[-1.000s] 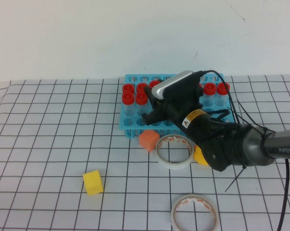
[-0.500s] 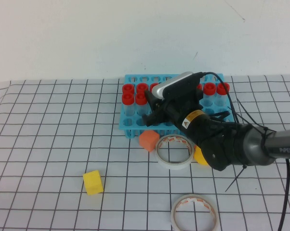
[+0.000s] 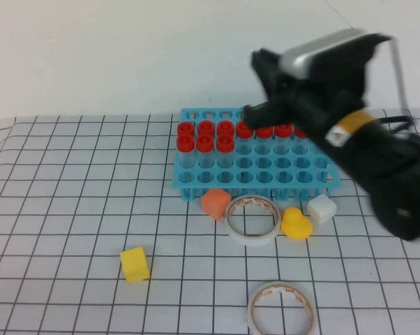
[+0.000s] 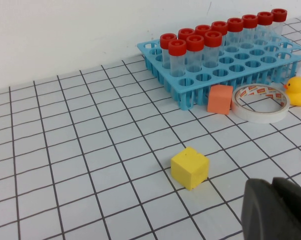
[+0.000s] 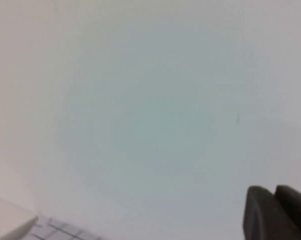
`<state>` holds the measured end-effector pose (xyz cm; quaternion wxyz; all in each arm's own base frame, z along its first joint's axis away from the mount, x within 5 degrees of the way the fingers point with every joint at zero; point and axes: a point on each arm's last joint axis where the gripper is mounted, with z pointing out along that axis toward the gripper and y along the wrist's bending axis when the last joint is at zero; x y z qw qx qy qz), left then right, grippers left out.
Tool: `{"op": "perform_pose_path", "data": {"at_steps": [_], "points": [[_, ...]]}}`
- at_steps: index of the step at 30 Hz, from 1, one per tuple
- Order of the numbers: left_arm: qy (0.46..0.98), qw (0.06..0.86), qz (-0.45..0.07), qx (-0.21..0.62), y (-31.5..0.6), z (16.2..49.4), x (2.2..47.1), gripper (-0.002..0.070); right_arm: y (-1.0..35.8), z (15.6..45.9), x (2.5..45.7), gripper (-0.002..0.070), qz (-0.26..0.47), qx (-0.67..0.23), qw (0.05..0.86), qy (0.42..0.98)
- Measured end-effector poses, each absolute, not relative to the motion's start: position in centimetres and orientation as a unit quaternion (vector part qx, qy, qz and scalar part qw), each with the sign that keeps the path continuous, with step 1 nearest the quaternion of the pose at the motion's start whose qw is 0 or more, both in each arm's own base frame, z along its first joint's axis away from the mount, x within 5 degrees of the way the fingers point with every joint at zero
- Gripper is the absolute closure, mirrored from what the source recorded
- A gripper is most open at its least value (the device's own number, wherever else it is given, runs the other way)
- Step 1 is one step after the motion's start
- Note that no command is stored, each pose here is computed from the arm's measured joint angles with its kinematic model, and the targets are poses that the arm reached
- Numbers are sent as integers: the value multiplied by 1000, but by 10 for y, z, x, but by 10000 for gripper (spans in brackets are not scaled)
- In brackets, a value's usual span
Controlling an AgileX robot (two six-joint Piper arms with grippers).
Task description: Place the test tubes
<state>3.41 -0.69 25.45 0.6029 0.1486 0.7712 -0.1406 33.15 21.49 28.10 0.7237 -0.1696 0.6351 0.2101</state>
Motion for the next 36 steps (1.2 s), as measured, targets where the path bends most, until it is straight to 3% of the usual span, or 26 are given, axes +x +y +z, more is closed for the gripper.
{"op": "perform_pose_path", "data": {"at_steps": [4,10,20,28,36], "points": [[771,603,-141,149,-7,254,34,676,183,312,282,668,214,-171,732,624],[771,603,-141,149,-7,254,34,676,146,318,217,676,185,-236,676,673],[771,603,-141,149,-7,254,34,676,79,330,121,677,159,-247,636,713],[771,603,-141,148,-7,254,34,676,35,304,60,678,135,-251,622,729],[771,603,-141,148,-7,254,34,676,24,271,44,678,127,-250,632,723]]}}
